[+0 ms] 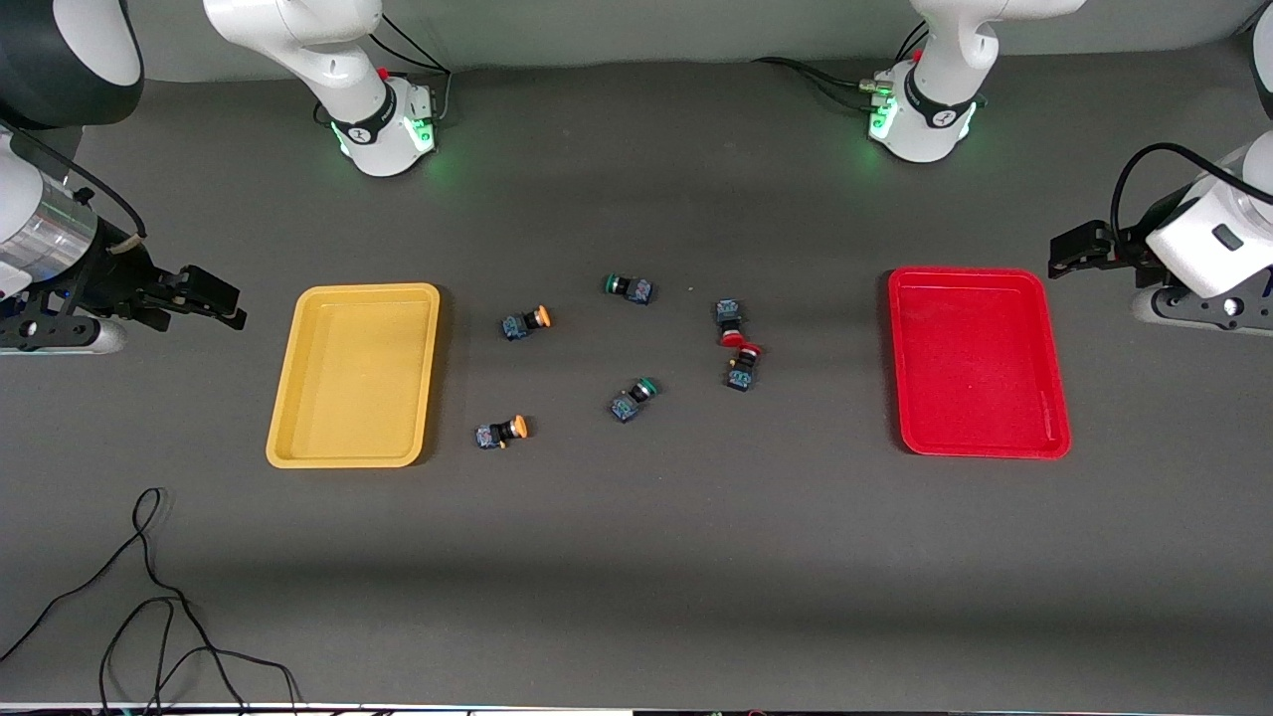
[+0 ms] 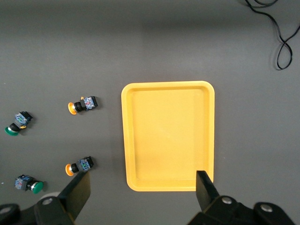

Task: Place red and yellow buttons in trays
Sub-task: 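Move the right gripper toward the buttons while the left gripper follows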

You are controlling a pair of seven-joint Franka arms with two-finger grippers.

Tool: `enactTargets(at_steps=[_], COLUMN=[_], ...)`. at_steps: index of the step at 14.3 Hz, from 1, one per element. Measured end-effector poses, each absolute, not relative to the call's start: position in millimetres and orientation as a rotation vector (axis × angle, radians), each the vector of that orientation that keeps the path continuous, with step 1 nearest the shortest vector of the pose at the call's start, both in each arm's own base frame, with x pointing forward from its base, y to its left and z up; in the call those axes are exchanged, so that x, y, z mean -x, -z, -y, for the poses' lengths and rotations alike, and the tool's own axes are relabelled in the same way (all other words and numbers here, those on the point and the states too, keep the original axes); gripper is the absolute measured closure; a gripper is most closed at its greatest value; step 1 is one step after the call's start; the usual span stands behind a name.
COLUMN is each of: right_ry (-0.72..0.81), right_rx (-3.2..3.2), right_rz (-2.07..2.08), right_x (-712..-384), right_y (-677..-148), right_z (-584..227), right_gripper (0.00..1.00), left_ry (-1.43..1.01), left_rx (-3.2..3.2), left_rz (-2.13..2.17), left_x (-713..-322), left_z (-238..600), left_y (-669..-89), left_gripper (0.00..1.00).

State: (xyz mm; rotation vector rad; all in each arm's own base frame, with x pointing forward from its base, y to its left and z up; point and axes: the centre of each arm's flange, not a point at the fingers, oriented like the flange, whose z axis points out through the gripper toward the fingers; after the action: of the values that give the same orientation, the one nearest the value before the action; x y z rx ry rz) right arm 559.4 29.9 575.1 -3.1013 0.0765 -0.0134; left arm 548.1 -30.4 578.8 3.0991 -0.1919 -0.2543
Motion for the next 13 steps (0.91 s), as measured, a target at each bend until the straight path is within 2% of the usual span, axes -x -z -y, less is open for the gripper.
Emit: enactTargets(at_steps=[7,10,13], right_ry=[-0.086,-0.170,-0.212], right_rx=[3.108,3.110,3.103], right_rz=[-0.109,-0.288,-0.556], right_x=[-564.8,-576.3,-572.3], right_y=[-550.1,-501.6,-438.7], right_z=[-41.4,-89.2,-136.6], right_gripper=[0.00,0.00,0.00], left_ry=[0.228,0.209,0.150], left_rx=[-3.142,-3.155,-3.147], left_rz=[0.194,0.143,0.091], left_x=[-543.6,-539.9,-521.6], left_z=[27.7,42.7,110.3], left_y=[-589.2,-589.3,-557.0], left_gripper=[0.00,0.00,0.00])
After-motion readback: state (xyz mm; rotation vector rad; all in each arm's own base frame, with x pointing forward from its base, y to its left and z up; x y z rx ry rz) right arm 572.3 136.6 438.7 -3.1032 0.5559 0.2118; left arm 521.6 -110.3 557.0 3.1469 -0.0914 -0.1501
